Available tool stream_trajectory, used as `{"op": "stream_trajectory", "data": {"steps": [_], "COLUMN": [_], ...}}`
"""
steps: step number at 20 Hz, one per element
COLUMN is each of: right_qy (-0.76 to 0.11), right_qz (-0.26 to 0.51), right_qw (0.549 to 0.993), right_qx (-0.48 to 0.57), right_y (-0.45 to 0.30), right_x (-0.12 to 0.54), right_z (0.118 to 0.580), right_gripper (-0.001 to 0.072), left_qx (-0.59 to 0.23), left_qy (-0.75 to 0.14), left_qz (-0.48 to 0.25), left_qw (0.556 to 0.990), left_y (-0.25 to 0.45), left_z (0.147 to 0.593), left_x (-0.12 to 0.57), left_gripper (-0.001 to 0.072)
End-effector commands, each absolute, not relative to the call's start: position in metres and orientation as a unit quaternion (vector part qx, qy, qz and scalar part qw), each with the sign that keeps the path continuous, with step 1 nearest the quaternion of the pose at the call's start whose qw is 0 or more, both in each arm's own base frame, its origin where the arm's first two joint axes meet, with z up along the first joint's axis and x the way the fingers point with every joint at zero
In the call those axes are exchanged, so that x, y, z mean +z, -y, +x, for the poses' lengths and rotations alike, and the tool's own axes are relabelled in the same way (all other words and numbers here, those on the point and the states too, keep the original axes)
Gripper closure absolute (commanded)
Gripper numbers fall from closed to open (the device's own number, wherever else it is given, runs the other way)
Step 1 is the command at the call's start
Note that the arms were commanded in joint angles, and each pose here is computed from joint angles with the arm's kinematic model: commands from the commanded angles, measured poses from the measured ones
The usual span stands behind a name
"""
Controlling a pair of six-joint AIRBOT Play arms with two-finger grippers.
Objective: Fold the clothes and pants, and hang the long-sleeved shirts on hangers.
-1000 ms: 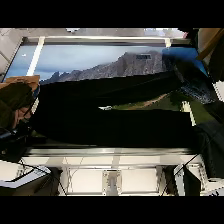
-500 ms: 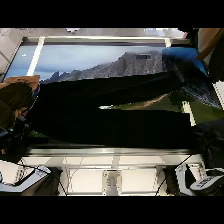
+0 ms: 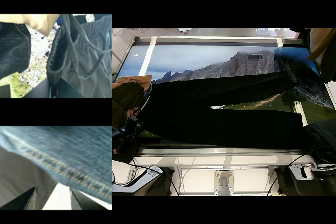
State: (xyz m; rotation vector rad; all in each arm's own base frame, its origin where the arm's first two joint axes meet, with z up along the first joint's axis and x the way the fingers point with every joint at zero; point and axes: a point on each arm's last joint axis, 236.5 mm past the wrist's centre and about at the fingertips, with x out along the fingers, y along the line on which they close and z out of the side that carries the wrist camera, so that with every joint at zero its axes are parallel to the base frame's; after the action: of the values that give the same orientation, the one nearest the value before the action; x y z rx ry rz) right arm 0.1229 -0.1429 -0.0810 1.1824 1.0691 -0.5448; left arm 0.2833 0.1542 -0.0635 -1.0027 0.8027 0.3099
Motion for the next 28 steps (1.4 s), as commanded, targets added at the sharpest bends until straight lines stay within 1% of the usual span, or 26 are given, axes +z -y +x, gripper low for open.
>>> {"op": "stream_trajectory", "data": {"steps": [1,4,7,11,12,13,14,15,18,20,22,23,25,28], "right_qy": [-0.487,-0.477,-0.488,-0.482,-0.479,-0.472,-0.463,-0.453,-0.419,-0.394,-0.337,-0.315,-0.303,-0.286], "right_qz": [0.539,0.544,0.543,0.540,0.542,0.546,0.548,0.549,0.549,0.536,0.517,0.501,0.456,0.395], "right_qw": [0.650,0.661,0.654,0.657,0.658,0.661,0.669,0.680,0.716,0.744,0.787,0.806,0.837,0.873], "right_qx": [-0.226,-0.198,-0.199,-0.208,-0.208,-0.206,-0.193,-0.177,-0.103,-0.062,-0.032,-0.015,0.012,0.022], "right_y": [0.139,0.139,0.139,0.145,0.145,0.146,0.144,0.143,0.139,0.143,0.149,0.145,0.128,0.109], "right_x": [-0.100,-0.111,-0.122,-0.124,-0.123,-0.121,-0.117,-0.112,-0.075,-0.035,0.016,0.039,0.073,0.119], "right_z": [0.127,0.149,0.149,0.150,0.152,0.155,0.162,0.169,0.194,0.209,0.233,0.246,0.270,0.324], "right_gripper": [0.0256,0.0256,0.0256,0.0257,0.0274,0.0373,0.0597,0.0704,0.0705,0.0706,0.0706,0.0707,0.0707,0.0708], "left_qx": [0.145,0.147,0.146,0.147,0.147,0.148,0.148,0.148,0.134,0.118,0.106,0.099,0.106,0.111], "left_qy": [-0.372,-0.372,-0.372,-0.372,-0.371,-0.371,-0.370,-0.370,-0.357,-0.337,-0.309,-0.295,-0.271,-0.298], "left_qz": [-0.465,-0.470,-0.470,-0.470,-0.469,-0.469,-0.469,-0.468,-0.453,-0.428,-0.391,-0.372,-0.355,-0.301], "left_qw": [0.790,0.787,0.787,0.787,0.788,0.788,0.788,0.789,0.806,0.830,0.860,0.874,0.888,0.899], "left_y": [-0.155,-0.155,-0.154,-0.155,-0.155,-0.155,-0.156,-0.157,-0.165,-0.175,-0.186,-0.189,-0.193,-0.184], "left_z": [0.283,0.283,0.283,0.283,0.283,0.284,0.284,0.284,0.295,0.308,0.320,0.325,0.333,0.344], "left_x": [-0.063,-0.063,-0.063,-0.063,-0.064,-0.063,-0.063,-0.062,-0.039,-0.004,0.041,0.065,0.104,0.125], "left_gripper": [0.0691,0.0691,0.0691,0.0691,0.0691,0.0691,0.0692,0.0691,0.0692,0.0693,0.0694,0.0695,0.0695,0.0695]}}
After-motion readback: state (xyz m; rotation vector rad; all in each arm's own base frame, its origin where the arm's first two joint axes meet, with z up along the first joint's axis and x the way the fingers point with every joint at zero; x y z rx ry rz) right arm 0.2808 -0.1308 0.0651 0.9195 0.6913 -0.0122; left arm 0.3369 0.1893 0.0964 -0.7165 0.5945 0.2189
